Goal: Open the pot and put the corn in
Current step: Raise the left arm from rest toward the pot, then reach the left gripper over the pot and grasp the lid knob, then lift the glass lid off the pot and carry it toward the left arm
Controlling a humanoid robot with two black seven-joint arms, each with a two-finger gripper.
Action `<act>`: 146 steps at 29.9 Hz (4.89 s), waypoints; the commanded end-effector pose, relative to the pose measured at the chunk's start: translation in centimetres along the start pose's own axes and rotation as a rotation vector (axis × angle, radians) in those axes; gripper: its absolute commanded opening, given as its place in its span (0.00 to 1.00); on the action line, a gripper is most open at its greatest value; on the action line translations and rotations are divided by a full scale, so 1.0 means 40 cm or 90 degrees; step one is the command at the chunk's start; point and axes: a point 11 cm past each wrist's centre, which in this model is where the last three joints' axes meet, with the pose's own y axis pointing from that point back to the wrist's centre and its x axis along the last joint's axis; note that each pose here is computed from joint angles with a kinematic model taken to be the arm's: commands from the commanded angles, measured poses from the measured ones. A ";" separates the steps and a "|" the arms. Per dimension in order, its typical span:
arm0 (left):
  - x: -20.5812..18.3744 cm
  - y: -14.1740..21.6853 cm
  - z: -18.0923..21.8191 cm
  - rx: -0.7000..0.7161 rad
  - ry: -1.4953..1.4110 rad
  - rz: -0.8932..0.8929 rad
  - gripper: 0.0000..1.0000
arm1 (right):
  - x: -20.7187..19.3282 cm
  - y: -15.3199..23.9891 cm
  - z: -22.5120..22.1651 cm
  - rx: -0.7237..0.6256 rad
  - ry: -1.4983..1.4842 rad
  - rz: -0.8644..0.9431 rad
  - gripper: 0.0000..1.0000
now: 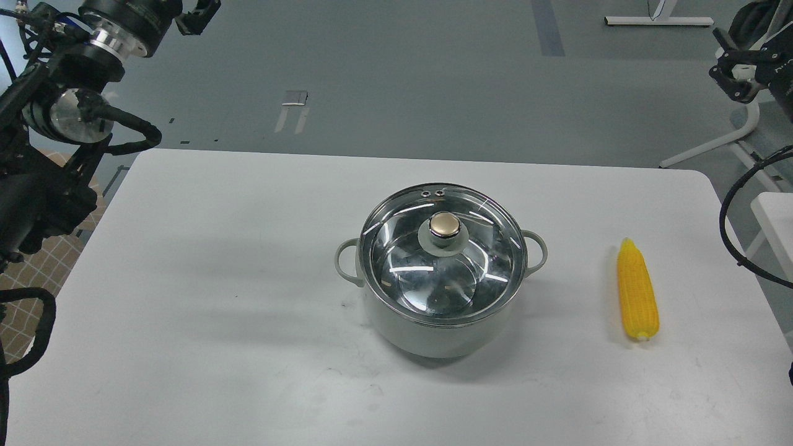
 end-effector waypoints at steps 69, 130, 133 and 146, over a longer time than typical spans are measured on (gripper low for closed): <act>-0.575 0.278 -0.451 0.083 -1.065 -0.776 0.78 | 0.040 0.124 -0.019 0.068 -0.033 0.008 1.00; -0.317 0.274 -0.189 0.165 -1.124 -0.624 0.45 | 0.047 0.125 -0.009 0.061 -0.036 0.013 1.00; -0.253 0.310 -0.166 0.192 -1.138 -0.594 0.45 | 0.049 0.125 -0.001 0.056 -0.037 0.015 1.00; 0.000 0.519 -0.195 0.388 -1.115 -0.520 0.45 | 0.065 0.124 0.043 0.025 -0.045 0.029 1.00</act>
